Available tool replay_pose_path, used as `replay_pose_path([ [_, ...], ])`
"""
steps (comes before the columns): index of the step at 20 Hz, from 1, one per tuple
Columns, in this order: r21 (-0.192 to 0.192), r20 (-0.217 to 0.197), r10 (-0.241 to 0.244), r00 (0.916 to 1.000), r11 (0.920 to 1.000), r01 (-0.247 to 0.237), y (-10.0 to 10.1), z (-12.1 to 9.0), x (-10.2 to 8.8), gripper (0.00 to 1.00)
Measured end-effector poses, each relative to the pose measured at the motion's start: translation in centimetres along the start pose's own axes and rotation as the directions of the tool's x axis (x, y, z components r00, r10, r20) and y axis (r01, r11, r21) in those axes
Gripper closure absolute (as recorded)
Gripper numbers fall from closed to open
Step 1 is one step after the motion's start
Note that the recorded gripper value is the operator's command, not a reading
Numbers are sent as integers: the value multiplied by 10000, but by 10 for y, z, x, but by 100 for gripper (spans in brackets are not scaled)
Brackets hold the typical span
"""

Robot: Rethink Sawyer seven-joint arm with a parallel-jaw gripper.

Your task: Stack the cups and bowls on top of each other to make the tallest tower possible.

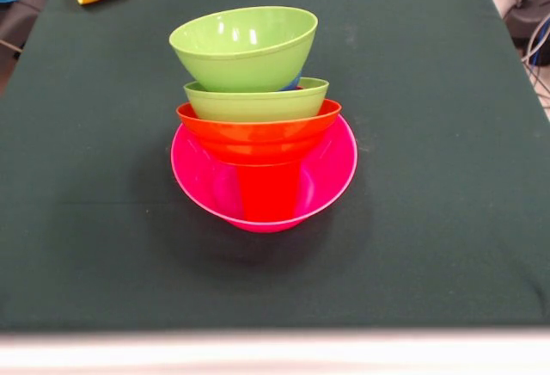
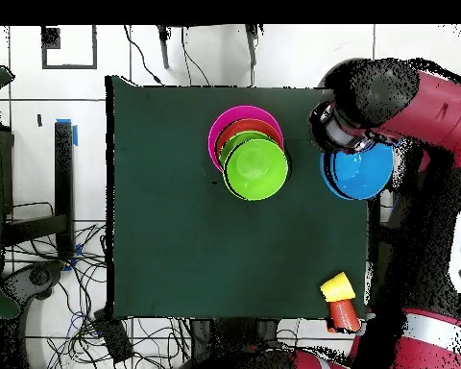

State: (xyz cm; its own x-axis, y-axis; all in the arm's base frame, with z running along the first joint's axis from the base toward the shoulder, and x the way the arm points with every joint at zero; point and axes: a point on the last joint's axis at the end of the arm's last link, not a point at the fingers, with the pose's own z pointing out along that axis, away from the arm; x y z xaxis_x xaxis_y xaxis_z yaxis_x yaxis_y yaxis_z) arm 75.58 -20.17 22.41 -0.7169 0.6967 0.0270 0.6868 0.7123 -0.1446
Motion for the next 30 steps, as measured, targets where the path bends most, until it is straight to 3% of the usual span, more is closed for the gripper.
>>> replay_pose_path([
  [3, -716, -278, -41, 9996, 9974, 21, -4, -5, -2, 100],
  [5, -1505, -498, -244, 9985, 9885, 167, -17, -9, -9, 100],
  [9, -2087, -425, -748, 9963, 9759, 644, -44, -13, -22, 100],
  [15, -2364, -149, -1420, 9898, 9623, 1345, -59, -20, -31, 100],
  [30, -2806, -20, -2199, 9755, 9365, 2105, -14, -37, -8, 100],
])
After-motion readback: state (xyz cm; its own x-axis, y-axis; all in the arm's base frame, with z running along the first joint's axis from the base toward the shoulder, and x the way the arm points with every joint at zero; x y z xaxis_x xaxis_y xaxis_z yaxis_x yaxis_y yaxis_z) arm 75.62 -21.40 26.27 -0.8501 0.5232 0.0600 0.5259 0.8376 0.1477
